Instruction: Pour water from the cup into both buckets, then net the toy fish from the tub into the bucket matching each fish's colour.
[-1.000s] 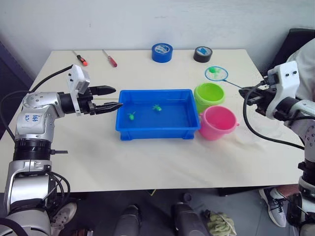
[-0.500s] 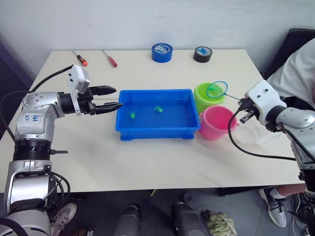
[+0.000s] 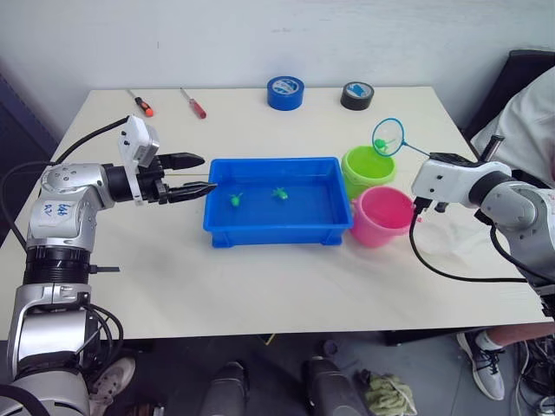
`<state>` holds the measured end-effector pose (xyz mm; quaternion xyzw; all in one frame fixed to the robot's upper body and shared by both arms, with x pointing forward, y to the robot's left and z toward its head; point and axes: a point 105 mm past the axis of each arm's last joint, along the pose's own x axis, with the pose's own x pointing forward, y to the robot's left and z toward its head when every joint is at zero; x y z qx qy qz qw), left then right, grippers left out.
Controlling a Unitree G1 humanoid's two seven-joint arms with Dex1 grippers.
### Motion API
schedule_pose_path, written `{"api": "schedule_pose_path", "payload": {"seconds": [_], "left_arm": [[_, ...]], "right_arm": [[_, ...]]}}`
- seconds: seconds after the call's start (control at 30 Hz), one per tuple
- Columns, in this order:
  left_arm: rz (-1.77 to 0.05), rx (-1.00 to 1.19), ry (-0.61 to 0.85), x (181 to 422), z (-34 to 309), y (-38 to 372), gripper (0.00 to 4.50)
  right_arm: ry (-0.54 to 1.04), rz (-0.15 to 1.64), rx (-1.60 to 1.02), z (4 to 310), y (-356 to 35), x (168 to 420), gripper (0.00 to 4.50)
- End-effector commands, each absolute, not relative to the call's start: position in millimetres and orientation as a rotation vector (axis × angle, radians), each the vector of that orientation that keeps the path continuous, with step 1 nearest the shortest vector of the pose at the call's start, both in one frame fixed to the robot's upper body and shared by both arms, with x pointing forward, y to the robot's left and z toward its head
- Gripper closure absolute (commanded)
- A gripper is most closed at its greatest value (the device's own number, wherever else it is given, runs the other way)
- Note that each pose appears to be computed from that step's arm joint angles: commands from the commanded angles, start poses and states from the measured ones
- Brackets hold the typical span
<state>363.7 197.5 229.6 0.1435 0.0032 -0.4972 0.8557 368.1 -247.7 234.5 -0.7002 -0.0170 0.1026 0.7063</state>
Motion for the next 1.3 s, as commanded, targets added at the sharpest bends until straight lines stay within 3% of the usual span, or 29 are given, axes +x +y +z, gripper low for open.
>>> {"api": "schedule_pose_path", "payload": {"seconds": [0.03, 0.47, 0.67, 0.87, 0.93, 1.07, 1.3], "left_arm": [[-1.041, 0.324, -0.039, 359, 243, 200, 0.92], [-1.045, 0.323, -0.038, 359, 242, 199, 0.92], [-1.021, 0.324, -0.033, 356, 244, 210, 0.92], [-0.972, 0.323, 0.024, 349, 240, 234, 0.92], [-0.954, 0.327, 0.040, 346, 238, 242, 0.92], [-0.937, 0.343, 0.080, 338, 229, 252, 0.92], [-0.945, 0.326, 0.093, 331, 218, 248, 0.92]], "right_arm": [[-0.109, 0.192, -1.724, 248, -248, 362, 4.50], [-0.165, 0.163, -1.938, 241, -246, 363, 4.50], [-0.217, 0.135, -1.686, 273, -233, 360, 4.50], [-0.248, 0.261, -1.415, 291, -202, 355, 4.50], [-0.239, 0.313, -1.358, 289, -194, 353, 4.50], [-0.142, 0.517, -1.284, 256, -175, 344, 4.50], [-0.027, 0.582, -1.236, 223, -169, 343, 4.50]]}}
